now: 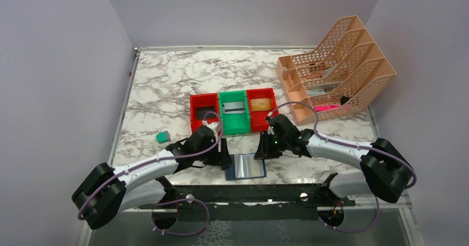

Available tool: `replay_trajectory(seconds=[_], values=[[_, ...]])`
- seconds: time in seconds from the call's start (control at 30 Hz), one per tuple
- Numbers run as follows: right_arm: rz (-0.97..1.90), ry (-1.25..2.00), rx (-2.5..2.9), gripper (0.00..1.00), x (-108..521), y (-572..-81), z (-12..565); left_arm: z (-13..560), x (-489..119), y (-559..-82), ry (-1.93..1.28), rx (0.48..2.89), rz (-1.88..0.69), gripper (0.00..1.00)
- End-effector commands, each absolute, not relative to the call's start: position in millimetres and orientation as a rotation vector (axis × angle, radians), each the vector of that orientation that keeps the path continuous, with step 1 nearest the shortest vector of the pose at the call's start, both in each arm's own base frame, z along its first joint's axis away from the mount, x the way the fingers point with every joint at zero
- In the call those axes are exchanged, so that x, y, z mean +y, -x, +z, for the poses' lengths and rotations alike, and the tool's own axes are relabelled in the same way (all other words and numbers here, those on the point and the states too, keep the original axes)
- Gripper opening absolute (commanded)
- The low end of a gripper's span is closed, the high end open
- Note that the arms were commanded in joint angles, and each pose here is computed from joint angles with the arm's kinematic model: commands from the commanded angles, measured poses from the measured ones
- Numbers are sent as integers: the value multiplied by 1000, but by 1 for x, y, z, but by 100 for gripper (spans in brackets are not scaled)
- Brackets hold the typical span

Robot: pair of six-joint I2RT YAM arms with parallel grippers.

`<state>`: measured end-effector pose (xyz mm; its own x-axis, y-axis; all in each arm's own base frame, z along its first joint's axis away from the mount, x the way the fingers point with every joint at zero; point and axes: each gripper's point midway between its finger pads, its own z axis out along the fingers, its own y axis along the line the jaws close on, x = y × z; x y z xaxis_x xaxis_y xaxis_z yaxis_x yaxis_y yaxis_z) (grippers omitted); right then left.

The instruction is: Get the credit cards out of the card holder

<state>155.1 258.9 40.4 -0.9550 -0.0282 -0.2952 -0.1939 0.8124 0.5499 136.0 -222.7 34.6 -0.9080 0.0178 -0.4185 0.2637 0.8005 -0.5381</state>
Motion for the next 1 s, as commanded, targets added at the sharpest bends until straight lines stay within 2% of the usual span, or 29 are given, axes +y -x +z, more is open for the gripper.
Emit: replay_trajectory(seconds=[0.0,0.13,0.33,0.53,0.83,0.97], values=[[890,178,2720,37,263,-155,38,31,-234,-139,-224,2577,-909,63],[924,159,2735,33,266,-151,37,26,-237,-138,-231,2589,-916,56],[997,168,2720,31,273,-148,41,20,-236,-133,-230,2601,-924,40],[978,173,2736,31,273,-149,39,18,-236,-132,-232,2603,-930,28],[670,107,2705,38,235,-166,46,19,-236,-136,-221,2592,-919,8],[696,111,2732,38,238,-161,38,21,-237,-137,-219,2587,-920,3]])
